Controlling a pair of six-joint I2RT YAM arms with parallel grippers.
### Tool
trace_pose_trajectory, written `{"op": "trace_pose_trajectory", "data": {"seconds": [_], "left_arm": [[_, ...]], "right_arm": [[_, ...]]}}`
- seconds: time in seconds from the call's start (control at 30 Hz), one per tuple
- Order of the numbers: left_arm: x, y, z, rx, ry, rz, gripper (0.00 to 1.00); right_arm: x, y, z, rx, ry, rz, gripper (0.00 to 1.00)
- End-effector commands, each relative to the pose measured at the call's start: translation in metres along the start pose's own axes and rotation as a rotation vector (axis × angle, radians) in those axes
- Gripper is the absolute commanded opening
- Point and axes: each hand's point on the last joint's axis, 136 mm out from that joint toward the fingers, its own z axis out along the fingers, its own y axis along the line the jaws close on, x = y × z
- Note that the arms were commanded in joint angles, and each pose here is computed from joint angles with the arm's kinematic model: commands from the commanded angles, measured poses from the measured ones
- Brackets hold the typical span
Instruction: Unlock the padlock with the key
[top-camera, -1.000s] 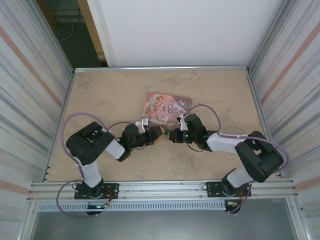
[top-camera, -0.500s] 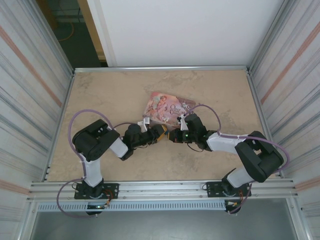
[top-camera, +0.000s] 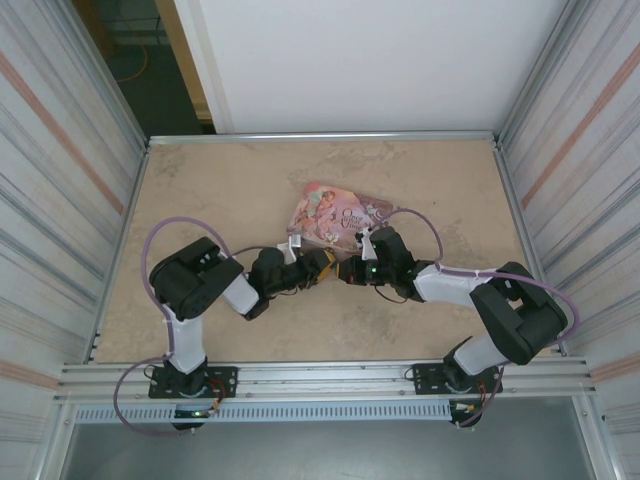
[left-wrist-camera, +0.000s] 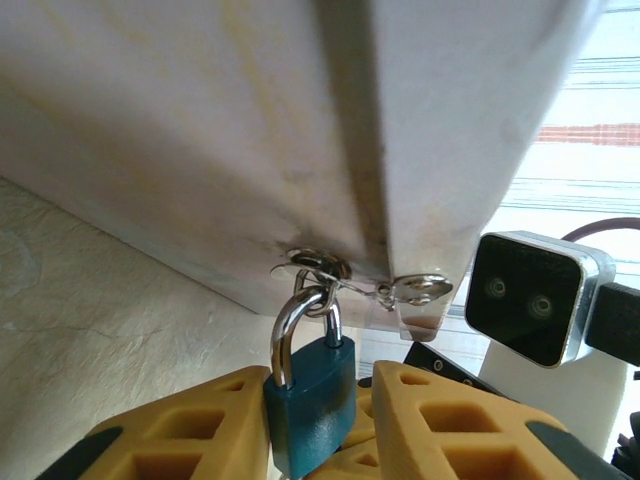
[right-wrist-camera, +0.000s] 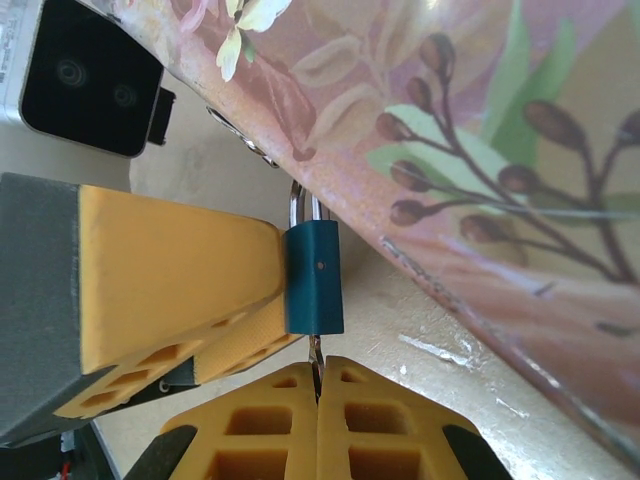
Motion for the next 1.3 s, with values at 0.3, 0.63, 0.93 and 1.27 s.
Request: {"op": "trace_pose_trajectory", "data": {"seconds": [0.3, 0.63, 0.93, 1.27], "left_arm": [[-0.003, -0.012, 0.004, 0.031, -0.015, 0.019, 0.16], [-0.004, -0.022, -0.008, -0.052, -0.024, 0.07, 0.08], [-0.003, -0.034, -0.01, -0.033, -0.015, 0.032, 0.05], [0.001, -0.045, -0.02, -0.101, 0.004, 0.01, 0.05]], "right_arm": [[-0.02, 0.034, -0.011, -0.133, -0.037, -0.003, 0.01], [-0.017, 0.016, -0.033, -0.067, -0.063, -0.018, 0.19], [-0.018, 0.023, -0.068, -0.006, -0.101, -0.186, 0.35], [-0.014, 0.062, -0.108, 0.02, -0.241, -0.584, 0.54]]}}
